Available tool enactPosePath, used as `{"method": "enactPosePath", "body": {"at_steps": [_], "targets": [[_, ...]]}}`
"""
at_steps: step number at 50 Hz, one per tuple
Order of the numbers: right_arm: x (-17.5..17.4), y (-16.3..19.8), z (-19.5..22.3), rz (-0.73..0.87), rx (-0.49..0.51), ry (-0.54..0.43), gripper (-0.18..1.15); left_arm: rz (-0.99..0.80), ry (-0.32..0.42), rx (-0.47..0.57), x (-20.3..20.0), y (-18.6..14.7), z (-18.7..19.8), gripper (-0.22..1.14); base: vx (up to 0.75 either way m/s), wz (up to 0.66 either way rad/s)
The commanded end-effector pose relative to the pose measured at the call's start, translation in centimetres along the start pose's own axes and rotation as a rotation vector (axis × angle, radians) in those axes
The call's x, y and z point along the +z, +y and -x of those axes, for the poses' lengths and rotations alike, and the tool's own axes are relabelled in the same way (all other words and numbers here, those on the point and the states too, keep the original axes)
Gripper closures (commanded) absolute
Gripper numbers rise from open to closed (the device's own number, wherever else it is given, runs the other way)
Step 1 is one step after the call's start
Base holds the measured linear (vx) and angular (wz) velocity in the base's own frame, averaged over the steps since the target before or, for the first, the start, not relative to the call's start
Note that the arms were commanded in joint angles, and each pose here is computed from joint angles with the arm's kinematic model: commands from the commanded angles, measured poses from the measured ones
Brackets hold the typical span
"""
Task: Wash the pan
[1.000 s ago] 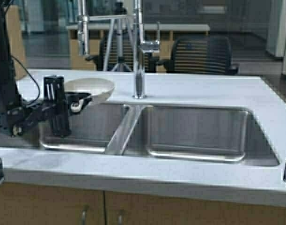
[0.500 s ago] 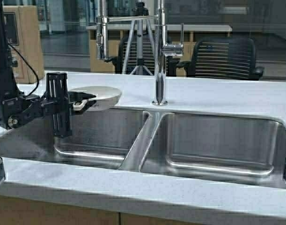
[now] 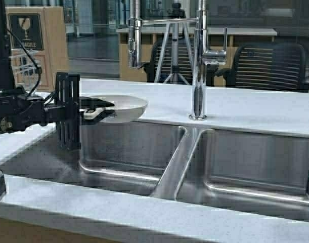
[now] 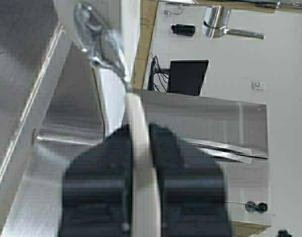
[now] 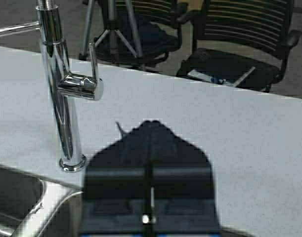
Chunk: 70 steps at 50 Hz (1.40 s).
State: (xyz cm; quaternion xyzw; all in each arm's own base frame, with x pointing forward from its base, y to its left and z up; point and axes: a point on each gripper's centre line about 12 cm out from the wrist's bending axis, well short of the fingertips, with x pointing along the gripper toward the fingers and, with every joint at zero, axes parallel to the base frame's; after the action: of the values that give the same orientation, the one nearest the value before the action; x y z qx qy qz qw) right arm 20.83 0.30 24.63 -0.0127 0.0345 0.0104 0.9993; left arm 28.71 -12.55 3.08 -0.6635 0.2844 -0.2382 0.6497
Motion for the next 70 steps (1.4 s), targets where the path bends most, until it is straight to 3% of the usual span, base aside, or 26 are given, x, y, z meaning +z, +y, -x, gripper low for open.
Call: {"method": "enactPosePath", "body": {"at_steps": [1, 8, 12, 16, 24, 26, 40, 70], "targets": [[0.4, 0.0, -0.7, 0.001, 0.002, -0.002, 0.91, -0.040, 0.025, -0.059, -0.4, -1.6, -0.3, 0.89, 0.09, 0.11], [0.8, 0.0, -1.7, -0.009, 0.002, 0.012, 0.91, -0.038, 0.041, -0.074, -0.4, -1.5, -0.5, 0.89, 0.08, 0.09], [1.7, -0.1, -3.3, -0.049, 0.001, 0.018, 0.83, -0.039, 0.042, -0.075, -0.4, -1.4, -0.6, 0.89, 0.07, 0.06], [2.4, 0.1, -5.4, -0.098, 0.009, 0.034, 0.60, -0.038, 0.044, -0.074, -0.4, -1.4, -0.6, 0.89, 0.06, 0.04], [2.2, 2.6, -10.7, -0.091, 0.091, 0.110, -0.06, -0.033, 0.047, -0.068, -0.5, -1.1, -0.6, 0.89, 0.04, 0.02], [2.1, 3.6, -11.9, -0.082, 0.121, 0.123, -0.12, -0.032, 0.047, -0.067, -0.5, -1.1, -0.6, 0.89, 0.03, 0.02], [0.7, 6.1, -18.2, -0.064, 0.168, 0.177, -0.07, -0.027, 0.060, -0.062, -0.7, -0.9, -0.5, 0.89, 0.01, 0.01], [-1.4, 4.5, -24.6, -0.070, 0.112, 0.196, -0.07, -0.028, 0.074, -0.064, -1.0, -0.9, -0.4, 0.89, 0.00, 0.00]]}}
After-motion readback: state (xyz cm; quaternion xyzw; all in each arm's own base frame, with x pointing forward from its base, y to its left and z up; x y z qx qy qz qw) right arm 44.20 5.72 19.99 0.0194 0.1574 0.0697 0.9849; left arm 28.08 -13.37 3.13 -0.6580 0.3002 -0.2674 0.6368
